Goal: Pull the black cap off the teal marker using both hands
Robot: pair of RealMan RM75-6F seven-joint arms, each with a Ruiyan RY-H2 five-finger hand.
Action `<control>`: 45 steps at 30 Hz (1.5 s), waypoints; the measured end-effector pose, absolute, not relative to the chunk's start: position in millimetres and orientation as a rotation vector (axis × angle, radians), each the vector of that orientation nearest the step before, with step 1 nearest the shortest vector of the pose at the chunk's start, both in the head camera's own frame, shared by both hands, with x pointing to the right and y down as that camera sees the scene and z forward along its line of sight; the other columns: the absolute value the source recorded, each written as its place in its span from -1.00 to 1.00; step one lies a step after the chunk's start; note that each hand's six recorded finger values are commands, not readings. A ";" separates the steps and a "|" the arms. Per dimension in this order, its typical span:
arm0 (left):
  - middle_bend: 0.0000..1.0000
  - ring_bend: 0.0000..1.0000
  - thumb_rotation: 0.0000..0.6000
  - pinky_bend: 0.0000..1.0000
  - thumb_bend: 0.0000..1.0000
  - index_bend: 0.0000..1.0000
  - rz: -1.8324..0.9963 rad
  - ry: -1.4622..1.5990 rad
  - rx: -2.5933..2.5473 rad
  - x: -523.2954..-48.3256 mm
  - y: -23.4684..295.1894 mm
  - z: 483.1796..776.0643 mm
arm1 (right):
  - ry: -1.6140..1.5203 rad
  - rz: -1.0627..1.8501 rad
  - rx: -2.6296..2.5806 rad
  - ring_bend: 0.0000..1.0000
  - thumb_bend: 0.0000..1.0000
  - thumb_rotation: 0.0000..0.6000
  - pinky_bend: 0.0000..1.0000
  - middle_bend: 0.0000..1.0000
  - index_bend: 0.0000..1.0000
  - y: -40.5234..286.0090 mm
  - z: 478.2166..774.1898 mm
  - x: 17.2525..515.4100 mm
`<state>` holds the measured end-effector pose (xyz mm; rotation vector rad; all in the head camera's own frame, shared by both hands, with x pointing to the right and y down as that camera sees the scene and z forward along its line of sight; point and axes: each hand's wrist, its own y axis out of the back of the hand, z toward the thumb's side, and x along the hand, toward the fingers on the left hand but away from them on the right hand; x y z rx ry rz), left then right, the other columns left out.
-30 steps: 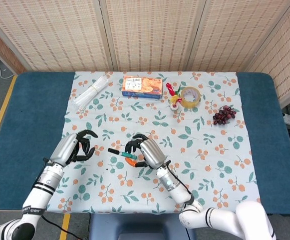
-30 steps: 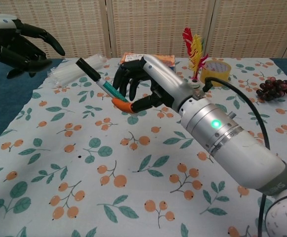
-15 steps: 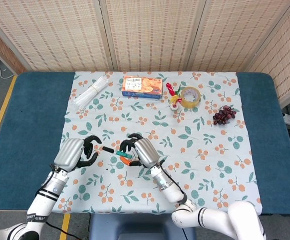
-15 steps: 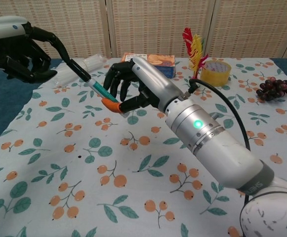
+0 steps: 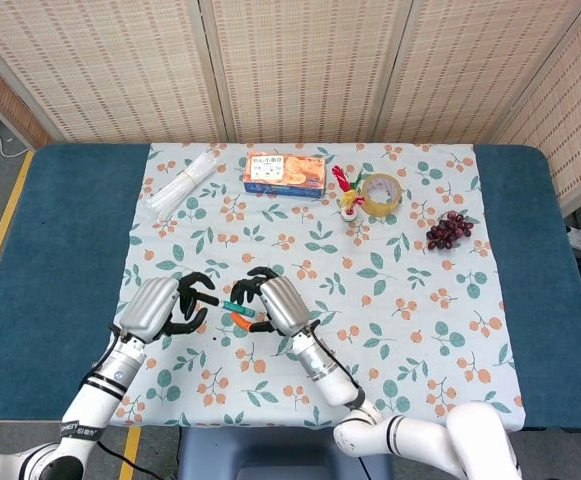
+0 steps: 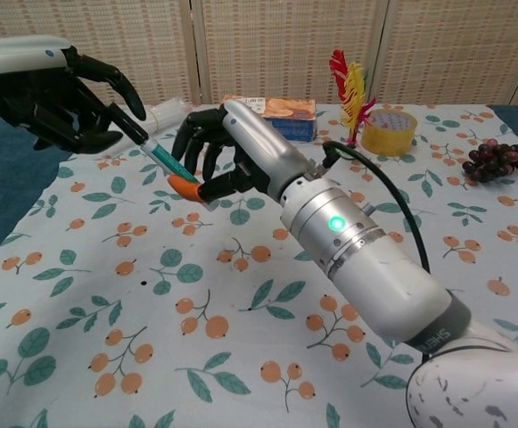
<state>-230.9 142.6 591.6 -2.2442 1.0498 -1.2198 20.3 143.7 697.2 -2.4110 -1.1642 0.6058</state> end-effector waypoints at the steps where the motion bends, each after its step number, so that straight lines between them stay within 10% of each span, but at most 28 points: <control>1: 0.50 0.24 1.00 0.61 -0.19 -0.23 -1.216 1.049 -2.245 -230.3 142.9 591.1 | -1.163 0.611 -2.410 0.10 -0.20 1.00 -0.47 0.61 0.81 143.8 698.2 20.3; 45: 0.75 0.30 1.00 0.68 -0.15 0.10 -1.206 1.026 -2.192 -225.9 143.4 595.8 | -1.162 0.599 -2.431 0.10 -0.20 1.00 -0.47 0.61 0.81 148.7 695.2 14.7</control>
